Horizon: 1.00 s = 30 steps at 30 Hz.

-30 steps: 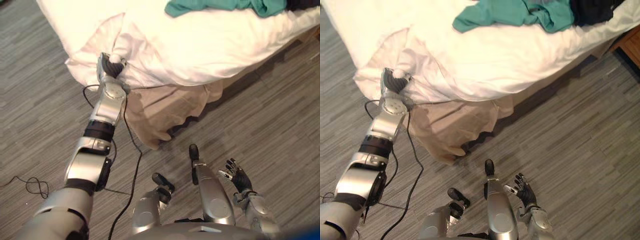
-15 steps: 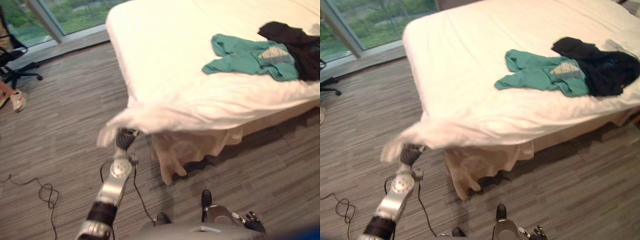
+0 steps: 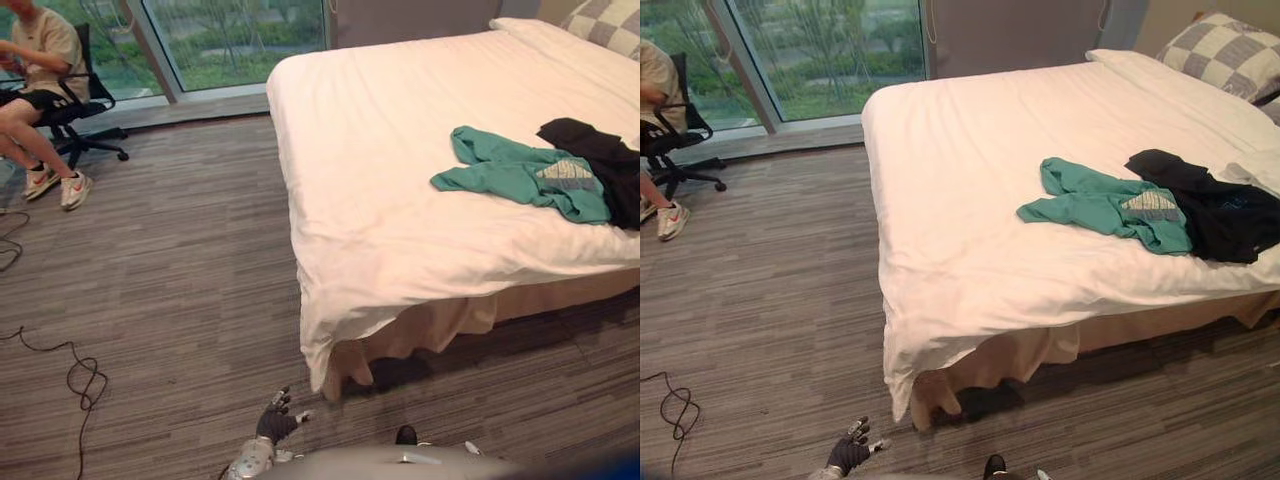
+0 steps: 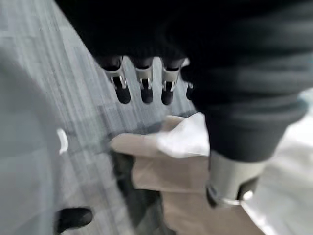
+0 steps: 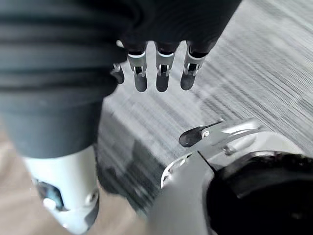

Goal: Tidy the bed and pick cloth on bed and put in laundry

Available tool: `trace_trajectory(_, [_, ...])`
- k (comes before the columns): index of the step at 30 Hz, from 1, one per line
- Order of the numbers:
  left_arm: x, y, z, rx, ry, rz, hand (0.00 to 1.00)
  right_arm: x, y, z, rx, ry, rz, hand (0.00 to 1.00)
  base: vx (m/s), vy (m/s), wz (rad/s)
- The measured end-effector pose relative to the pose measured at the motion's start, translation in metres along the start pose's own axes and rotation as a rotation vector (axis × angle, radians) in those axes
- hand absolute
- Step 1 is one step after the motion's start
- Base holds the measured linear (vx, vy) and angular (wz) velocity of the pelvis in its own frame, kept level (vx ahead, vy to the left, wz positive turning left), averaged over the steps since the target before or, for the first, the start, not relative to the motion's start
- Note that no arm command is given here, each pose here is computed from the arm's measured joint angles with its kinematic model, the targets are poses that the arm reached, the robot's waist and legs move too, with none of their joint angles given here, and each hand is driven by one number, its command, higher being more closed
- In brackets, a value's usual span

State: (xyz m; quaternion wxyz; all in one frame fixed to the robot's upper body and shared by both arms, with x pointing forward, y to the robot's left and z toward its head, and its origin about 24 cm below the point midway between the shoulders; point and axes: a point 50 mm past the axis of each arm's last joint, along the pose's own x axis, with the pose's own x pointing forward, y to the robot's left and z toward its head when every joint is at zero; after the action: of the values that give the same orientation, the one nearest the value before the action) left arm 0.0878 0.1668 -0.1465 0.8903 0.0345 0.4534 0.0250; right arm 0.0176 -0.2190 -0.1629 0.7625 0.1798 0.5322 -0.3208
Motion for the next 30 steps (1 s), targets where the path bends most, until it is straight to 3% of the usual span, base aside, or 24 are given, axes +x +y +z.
trace_trajectory(4, [0.004,0.028,-0.011,-0.025,0.079,0.142,0.00,0.002,0.003,0.013,0.050,-0.062,-0.077,0.00,-0.02,0.006,-0.11])
trace_trajectory(5, [0.003,0.035,-0.018,-0.037,0.122,0.170,0.00,0.003,0.002,0.024,0.052,-0.108,-0.107,1.00,-0.01,-0.007,-0.15])
trace_trajectory(7, [0.002,0.042,-0.024,-0.062,0.171,0.198,0.00,0.005,0.001,0.047,0.057,-0.191,-0.140,1.00,0.00,0.002,-0.10])
trace_trajectory(11, [0.001,0.057,-0.027,-0.100,0.210,0.249,0.00,-0.005,0.009,0.160,0.045,-0.549,-0.103,1.00,0.00,0.004,0.06])
trace_trajectory(15, [0.008,0.060,-0.012,-0.088,0.176,0.244,0.00,-0.056,0.034,0.280,-0.045,-0.976,0.116,1.00,0.03,-0.007,0.21])
trace_trajectory(18, [0.008,0.059,-0.013,-0.072,0.181,0.235,0.00,-0.098,0.060,0.314,-0.232,-1.189,0.303,1.00,0.06,0.005,0.20])
trace_trajectory(24, [-0.002,0.059,-0.028,-0.075,0.166,0.244,0.00,-0.183,0.123,0.314,-0.500,-1.497,0.749,1.00,0.08,0.005,0.05])
trace_trajectory(30, [-0.003,0.054,-0.029,-0.146,0.105,0.236,0.00,-0.181,0.203,0.249,-0.695,-1.232,1.148,1.00,-0.05,0.021,0.17])
